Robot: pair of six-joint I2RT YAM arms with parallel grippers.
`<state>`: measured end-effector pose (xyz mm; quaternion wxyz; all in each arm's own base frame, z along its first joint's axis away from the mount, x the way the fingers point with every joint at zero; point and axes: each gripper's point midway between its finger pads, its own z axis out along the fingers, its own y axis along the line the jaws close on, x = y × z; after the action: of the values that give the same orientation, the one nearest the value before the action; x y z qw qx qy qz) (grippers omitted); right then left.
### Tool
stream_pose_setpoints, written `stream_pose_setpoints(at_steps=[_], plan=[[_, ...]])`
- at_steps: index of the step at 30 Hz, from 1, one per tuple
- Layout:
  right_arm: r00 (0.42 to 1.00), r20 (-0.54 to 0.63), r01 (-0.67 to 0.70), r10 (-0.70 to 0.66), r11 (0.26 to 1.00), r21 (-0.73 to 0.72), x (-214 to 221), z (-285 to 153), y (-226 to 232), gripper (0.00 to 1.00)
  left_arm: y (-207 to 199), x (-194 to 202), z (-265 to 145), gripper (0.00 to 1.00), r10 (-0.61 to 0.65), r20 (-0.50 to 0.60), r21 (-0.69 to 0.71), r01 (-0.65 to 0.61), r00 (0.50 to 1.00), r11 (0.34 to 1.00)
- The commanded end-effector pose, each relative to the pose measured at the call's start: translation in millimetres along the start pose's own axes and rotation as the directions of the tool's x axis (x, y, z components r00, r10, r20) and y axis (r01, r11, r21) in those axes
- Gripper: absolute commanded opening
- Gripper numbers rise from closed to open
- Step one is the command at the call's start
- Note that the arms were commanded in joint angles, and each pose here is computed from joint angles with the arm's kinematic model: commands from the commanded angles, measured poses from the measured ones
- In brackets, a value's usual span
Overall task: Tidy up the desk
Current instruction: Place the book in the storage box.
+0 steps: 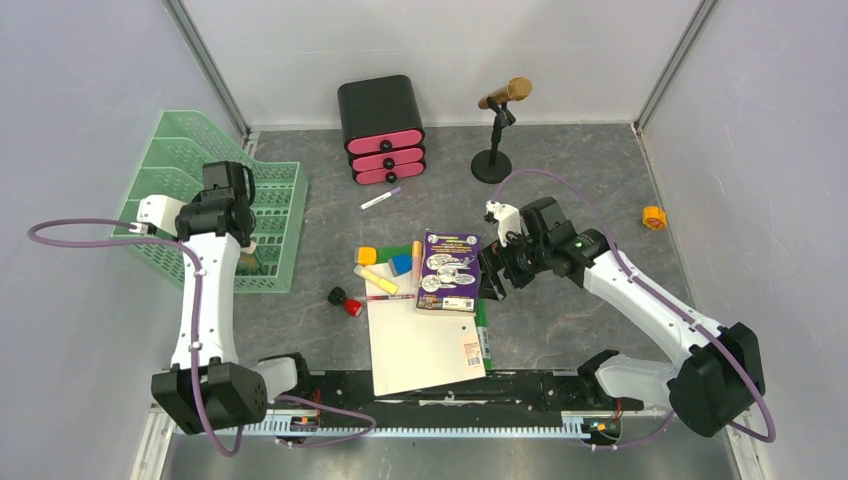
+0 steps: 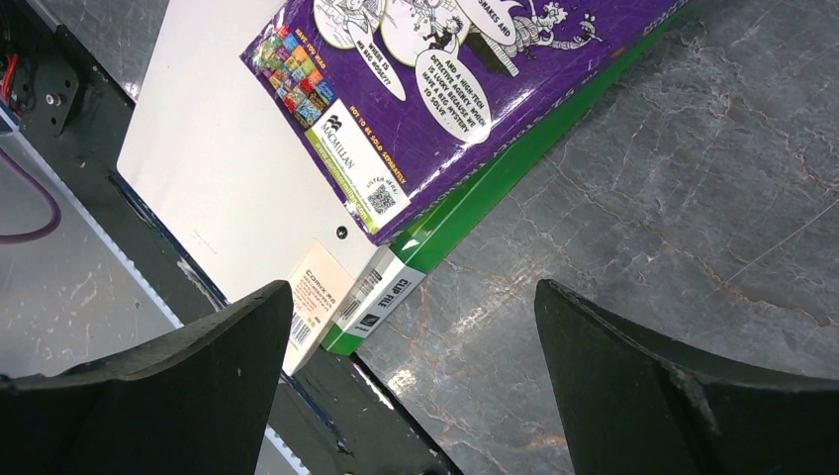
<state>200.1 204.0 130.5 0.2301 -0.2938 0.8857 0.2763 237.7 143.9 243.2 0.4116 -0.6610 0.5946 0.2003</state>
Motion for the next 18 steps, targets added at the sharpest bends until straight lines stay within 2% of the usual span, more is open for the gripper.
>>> stream_pose_setpoints(at_steps=[1,10,11,14,18], plan=[[1.0,0.022,0.006,-0.005,1.0,-0.018,-10,-3,5,0.98,-11,-10,7,0.02,-0.113,0.035,0.002,0.113,0.993,0.994],[1.0,-0.008,0.008,-0.009,0.998,-0.058,-6,-1,10,0.98,5,-7,22,0.02,-0.041,-0.008,-0.068,0.041,0.999,0.997],[1.0,-0.011,0.011,-0.011,0.998,-0.057,-6,-1,10,0.98,6,-6,23,0.03,-0.041,-0.011,-0.074,0.04,0.999,0.996],[1.0,-0.012,0.014,-0.015,0.999,-0.05,-5,-1,8,0.98,11,-6,25,0.16,-0.043,-0.016,-0.088,0.041,0.999,0.995],[1.0,-0.021,0.014,-0.015,0.999,-0.053,-2,0,8,0.98,14,-7,26,0.19,-0.055,-0.011,-0.089,0.054,0.998,0.995]])
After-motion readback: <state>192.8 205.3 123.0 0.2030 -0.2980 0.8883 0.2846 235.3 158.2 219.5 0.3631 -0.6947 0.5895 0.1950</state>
